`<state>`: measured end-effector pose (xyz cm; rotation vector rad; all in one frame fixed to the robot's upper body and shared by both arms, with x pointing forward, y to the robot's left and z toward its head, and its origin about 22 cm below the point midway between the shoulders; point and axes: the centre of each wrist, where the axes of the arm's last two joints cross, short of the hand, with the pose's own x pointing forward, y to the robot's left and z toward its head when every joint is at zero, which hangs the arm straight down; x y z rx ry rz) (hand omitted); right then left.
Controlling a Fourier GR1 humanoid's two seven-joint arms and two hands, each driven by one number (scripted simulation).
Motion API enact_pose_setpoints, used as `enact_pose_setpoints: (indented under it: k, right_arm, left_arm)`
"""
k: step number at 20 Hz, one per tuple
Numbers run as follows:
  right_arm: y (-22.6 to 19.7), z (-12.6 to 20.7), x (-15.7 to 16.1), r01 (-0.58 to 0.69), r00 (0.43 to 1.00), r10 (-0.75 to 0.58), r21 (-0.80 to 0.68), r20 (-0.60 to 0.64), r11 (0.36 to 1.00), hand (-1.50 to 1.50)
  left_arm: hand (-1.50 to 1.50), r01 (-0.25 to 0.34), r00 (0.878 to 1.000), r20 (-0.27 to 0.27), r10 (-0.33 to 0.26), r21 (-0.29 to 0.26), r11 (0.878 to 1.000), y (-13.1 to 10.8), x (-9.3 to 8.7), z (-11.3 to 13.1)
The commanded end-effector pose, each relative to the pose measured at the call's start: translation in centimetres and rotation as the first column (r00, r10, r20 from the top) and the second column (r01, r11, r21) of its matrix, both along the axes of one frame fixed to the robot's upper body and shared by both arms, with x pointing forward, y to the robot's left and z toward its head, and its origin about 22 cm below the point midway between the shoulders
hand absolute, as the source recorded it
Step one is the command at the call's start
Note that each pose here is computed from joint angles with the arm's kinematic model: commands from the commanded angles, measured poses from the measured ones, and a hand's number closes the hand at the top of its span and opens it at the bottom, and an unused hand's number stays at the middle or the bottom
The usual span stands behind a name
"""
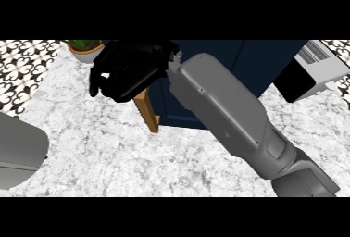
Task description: Pick up the wine, place it into the cabinet and close the cabinet
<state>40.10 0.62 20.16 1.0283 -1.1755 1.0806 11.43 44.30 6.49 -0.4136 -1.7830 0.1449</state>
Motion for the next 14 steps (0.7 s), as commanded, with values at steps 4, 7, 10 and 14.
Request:
enact_pose_setpoints:
  k: [4, 7, 10, 14]
  right_arm:
    - [-6.1, -0.3, 3.7, 0.274, 0.962, -0.273, 0.045, -0.010, 0.961, 1.50]
    - [-7.3, 1.0, 4.0, 0.360, 0.930, -0.364, 0.090, 0.043, 0.929, 1.50]
    - [-7.0, 0.4, 3.8, 0.384, 0.920, -0.391, 0.109, 0.043, 0.917, 1.50]
    - [-8.5, 0.5, 4.2, 0.401, 0.910, -0.411, 0.140, 0.052, 0.905, 1.50]
  left_arm:
    - [-1.50, -0.056, 0.994, 0.097, 0.055, 0.009, 0.998, 1.2, 1.1, 1.0]
    - [-1.50, -0.044, 0.995, 0.092, 0.041, 0.030, 0.999, 0.7, 1.4, 1.4]
    - [-1.50, -0.032, 0.996, 0.090, 0.028, 0.043, 0.999, 0.7, 1.4, 1.4]
    - [-1.50, -0.009, 0.997, 0.079, 0.006, 0.047, 0.999, 0.1, 1.6, 1.3]
